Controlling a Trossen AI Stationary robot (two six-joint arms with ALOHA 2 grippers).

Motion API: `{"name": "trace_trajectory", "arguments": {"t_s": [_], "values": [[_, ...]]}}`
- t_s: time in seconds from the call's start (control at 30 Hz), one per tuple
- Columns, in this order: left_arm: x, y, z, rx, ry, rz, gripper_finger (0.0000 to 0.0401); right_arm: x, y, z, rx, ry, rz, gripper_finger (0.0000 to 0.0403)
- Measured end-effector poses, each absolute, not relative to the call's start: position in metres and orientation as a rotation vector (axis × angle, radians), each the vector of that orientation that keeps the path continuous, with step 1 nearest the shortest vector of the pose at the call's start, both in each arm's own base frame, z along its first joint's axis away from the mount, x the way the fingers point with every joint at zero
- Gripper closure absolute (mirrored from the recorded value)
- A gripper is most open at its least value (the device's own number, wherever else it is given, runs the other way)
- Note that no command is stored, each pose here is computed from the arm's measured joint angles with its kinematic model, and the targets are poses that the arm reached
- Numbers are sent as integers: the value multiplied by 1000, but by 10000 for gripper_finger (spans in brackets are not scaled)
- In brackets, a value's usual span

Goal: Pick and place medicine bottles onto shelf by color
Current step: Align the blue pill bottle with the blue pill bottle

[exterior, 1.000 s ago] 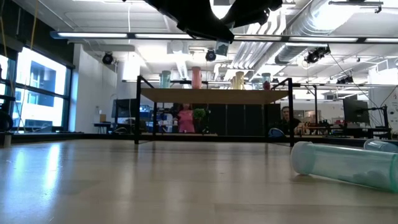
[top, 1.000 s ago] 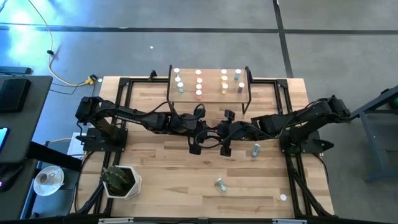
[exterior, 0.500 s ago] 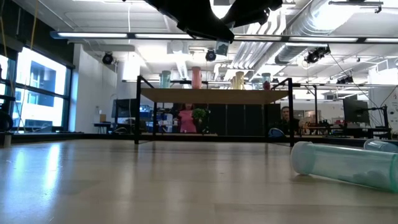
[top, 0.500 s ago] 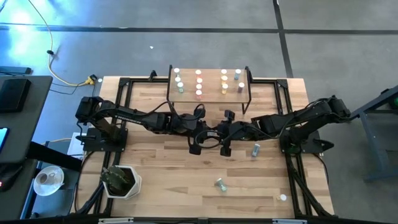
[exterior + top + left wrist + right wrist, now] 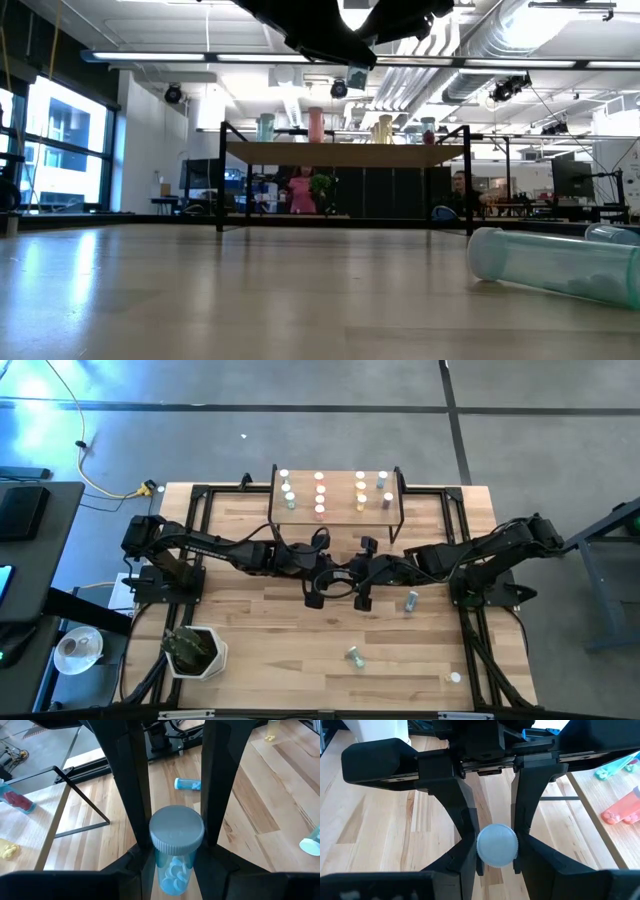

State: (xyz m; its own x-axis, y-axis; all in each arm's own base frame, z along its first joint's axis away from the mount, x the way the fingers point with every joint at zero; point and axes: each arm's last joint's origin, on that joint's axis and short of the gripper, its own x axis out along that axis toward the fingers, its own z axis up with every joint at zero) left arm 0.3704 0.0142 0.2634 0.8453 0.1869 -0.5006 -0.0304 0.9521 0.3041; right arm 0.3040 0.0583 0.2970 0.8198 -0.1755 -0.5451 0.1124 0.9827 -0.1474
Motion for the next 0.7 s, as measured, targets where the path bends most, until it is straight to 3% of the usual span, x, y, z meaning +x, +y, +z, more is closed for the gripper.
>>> {"name": "trace_trajectory", "arguments": {"t_s": [0.2,0.7], "values": [[370,14,263,293,555,118,284,304,58,297,-110,590,-154,282],[370,14,263,270,556,125,191,304,58,297,-110,589,-156,282]]}}
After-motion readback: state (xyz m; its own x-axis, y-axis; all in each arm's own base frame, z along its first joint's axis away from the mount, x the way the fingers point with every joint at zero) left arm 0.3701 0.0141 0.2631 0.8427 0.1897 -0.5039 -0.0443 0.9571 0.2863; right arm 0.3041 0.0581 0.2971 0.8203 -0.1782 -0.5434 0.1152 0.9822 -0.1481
